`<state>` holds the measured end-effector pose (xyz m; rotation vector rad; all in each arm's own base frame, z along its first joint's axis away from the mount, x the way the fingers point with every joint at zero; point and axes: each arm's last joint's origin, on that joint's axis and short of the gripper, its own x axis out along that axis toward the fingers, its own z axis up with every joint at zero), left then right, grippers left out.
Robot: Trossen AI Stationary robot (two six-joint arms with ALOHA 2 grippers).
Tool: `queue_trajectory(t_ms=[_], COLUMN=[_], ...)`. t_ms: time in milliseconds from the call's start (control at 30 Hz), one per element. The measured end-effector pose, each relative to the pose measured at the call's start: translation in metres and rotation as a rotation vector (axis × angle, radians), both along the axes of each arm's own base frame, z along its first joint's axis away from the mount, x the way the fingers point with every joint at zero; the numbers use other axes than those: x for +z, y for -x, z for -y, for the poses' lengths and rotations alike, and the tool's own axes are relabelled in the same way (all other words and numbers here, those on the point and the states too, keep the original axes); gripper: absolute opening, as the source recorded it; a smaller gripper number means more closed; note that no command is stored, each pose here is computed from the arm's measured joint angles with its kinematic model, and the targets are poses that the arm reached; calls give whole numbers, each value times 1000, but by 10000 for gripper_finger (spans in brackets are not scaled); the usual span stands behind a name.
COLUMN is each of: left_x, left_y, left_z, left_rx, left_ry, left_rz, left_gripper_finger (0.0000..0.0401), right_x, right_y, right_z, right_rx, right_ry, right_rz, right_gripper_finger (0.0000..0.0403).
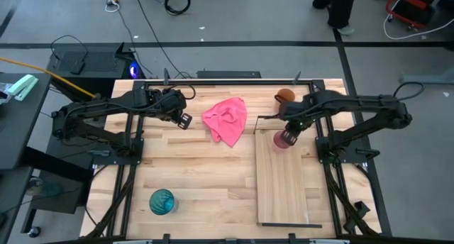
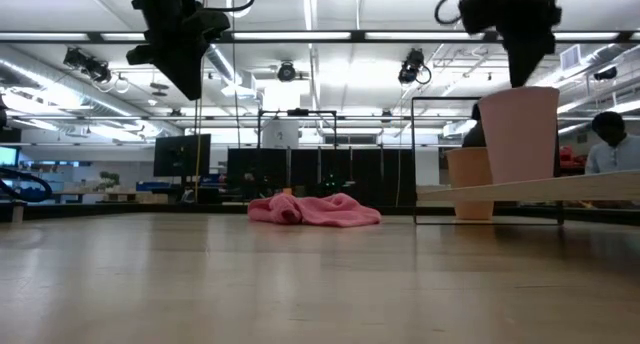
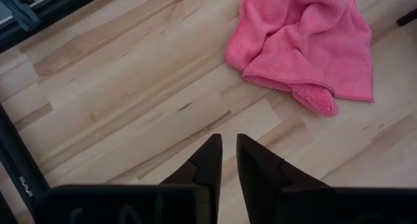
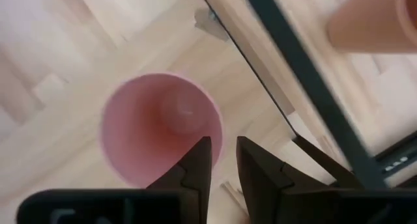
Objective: Stack small to large cups/mugs on shelf
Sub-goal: Put the orange plastic glass on the shelf
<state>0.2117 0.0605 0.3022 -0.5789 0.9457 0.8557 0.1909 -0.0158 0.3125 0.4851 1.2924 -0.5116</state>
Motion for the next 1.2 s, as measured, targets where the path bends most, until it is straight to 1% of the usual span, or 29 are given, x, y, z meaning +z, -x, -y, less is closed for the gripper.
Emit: queue_trajectory(t_ms=[133, 200, 267, 333, 400, 467, 567, 633, 700, 767, 833, 900, 1033, 1200], left_x=[0, 0, 0, 0, 0, 1, 2, 3, 3, 3, 3, 3, 3, 3], left_y=[0, 0, 0, 0, -1, -2, -4, -5, -6, -5, -6, -6, -6, -6], left_z=[0, 0, 0, 0, 0, -1, -1, -1, -1, -1, -1, -1, -1, -1], left_rx=[0, 0, 0, 1, 1, 1, -6, -10, -11, -12, -13, -14, -16, -16], left_ry=[0, 0, 0, -1, -3, -7, -15, -21, -21, -22, -22, -22, -23, -23], left_rz=[0, 0, 0, 1, 8, 24, 45, 59, 59, 58, 58, 58, 57, 57], left_gripper_finger=[54, 57, 59, 61, 62, 61, 58, 56, 56, 58, 61, 64, 66, 61], right_x=[35, 54, 71, 88, 101, 110, 116, 116, 110, 101, 86, 72, 51, 39], right_y=[4, 8, 12, 17, 23, 28, 36, 43, 51, 61, 70, 77, 84, 78], right_z=[0, 2, 4, 8, 15, 25, 45, 60, 78, 94, 109, 120, 132, 138], right_rx=[21, 14, -5, -54, -112, -181, -263, -318, -389, -448, -490, -525, -597, -621], right_ry=[32, 88, 176, 277, 345, 381, 416, 435, 415, 330, 205, 136, 106, 117], right_rz=[64, 100, 134, 174, 200, 216, 199, 162, 117, 92, 82, 53, 9, 45], right_gripper_finger=[79, 78, 78, 78, 78, 78, 78, 78, 78, 77, 74, 70, 63, 54])
